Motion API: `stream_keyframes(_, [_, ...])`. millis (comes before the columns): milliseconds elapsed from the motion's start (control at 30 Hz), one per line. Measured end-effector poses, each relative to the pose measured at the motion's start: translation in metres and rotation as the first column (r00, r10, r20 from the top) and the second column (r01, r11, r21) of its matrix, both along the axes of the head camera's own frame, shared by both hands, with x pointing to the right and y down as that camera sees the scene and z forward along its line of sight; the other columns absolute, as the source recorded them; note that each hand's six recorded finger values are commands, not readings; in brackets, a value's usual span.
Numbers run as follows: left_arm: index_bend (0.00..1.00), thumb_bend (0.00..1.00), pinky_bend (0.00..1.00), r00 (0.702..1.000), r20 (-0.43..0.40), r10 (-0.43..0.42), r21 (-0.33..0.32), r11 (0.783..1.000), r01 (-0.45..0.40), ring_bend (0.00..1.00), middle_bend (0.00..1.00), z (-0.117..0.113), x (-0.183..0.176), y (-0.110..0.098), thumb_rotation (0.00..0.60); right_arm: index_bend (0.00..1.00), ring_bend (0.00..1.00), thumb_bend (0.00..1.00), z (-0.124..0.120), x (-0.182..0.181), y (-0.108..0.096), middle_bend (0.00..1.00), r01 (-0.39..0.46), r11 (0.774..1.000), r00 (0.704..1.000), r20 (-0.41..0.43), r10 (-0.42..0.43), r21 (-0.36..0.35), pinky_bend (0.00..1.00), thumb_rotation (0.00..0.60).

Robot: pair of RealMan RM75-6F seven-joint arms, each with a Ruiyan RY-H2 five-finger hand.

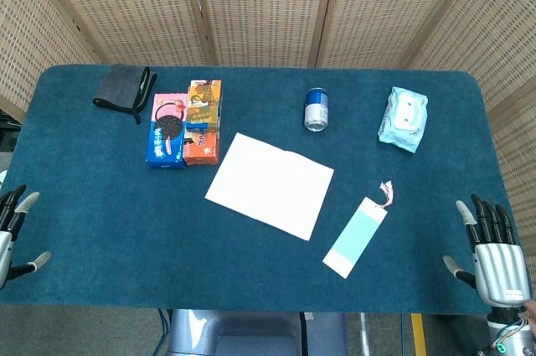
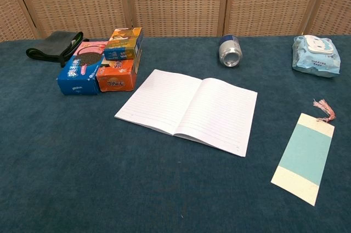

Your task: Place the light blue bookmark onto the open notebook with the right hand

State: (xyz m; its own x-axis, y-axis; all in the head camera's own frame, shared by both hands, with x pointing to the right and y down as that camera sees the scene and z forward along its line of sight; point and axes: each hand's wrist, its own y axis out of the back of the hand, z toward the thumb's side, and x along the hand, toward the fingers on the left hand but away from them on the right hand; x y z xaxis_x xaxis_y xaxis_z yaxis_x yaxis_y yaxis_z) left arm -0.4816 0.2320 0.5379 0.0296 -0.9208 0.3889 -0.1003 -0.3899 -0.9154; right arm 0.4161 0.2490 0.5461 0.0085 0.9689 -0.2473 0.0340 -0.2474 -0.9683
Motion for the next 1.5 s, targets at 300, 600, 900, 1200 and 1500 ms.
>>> stream_keyframes(300, [0.0, 0.03, 0.0, 1.0, -0.008, 0.002, -0.004, 1.0, -0.002, 0.0, 0.0, 0.0, 0.001, 0.0, 0.6, 0.04, 0.0, 0.0, 0.005, -0.003, 0.003, 0.0, 0.018, 1.0, 1.0, -0.021, -0.018, -0.019, 0.0, 0.6])
stream_keyframes(600, [0.0, 0.03, 0.0, 1.0, -0.005, -0.004, -0.01, 1.0, 0.004, 0.0, 0.0, 0.002, 0.001, -0.004, 0.6, 0.11, 0.0, 0.05, 0.034, -0.039, -0.002, 0.0, 0.266, 0.947, 0.964, 0.044, -0.263, -0.179, 0.0, 0.6])
stream_keyframes(900, [0.0, 0.03, 0.0, 1.0, -0.009, -0.006, -0.047, 0.999, 0.005, 0.0, 0.0, 0.008, 0.005, -0.008, 0.6, 0.27, 0.0, 0.09, 0.073, -0.097, -0.04, 0.0, 0.614, 0.727, 0.785, 0.138, -0.604, -0.308, 0.0, 0.6])
stream_keyframes(1200, [0.0, 0.03, 0.0, 1.0, 0.0, -0.023, -0.078, 0.997, 0.023, 0.0, 0.0, 0.015, 0.005, -0.016, 0.6, 0.27, 0.0, 0.05, 0.104, -0.139, -0.06, 0.0, 0.712, 0.599, 0.682, 0.158, -0.714, -0.365, 0.0, 0.6])
stream_keyframes(1500, [0.0, 0.03, 0.0, 1.0, 0.014, -0.026, -0.101, 0.994, 0.027, 0.0, 0.0, 0.021, 0.005, -0.019, 0.6, 0.27, 0.0, 0.0, 0.118, -0.158, -0.069, 0.0, 0.758, 0.567, 0.632, 0.149, -0.76, -0.323, 0.0, 0.6])
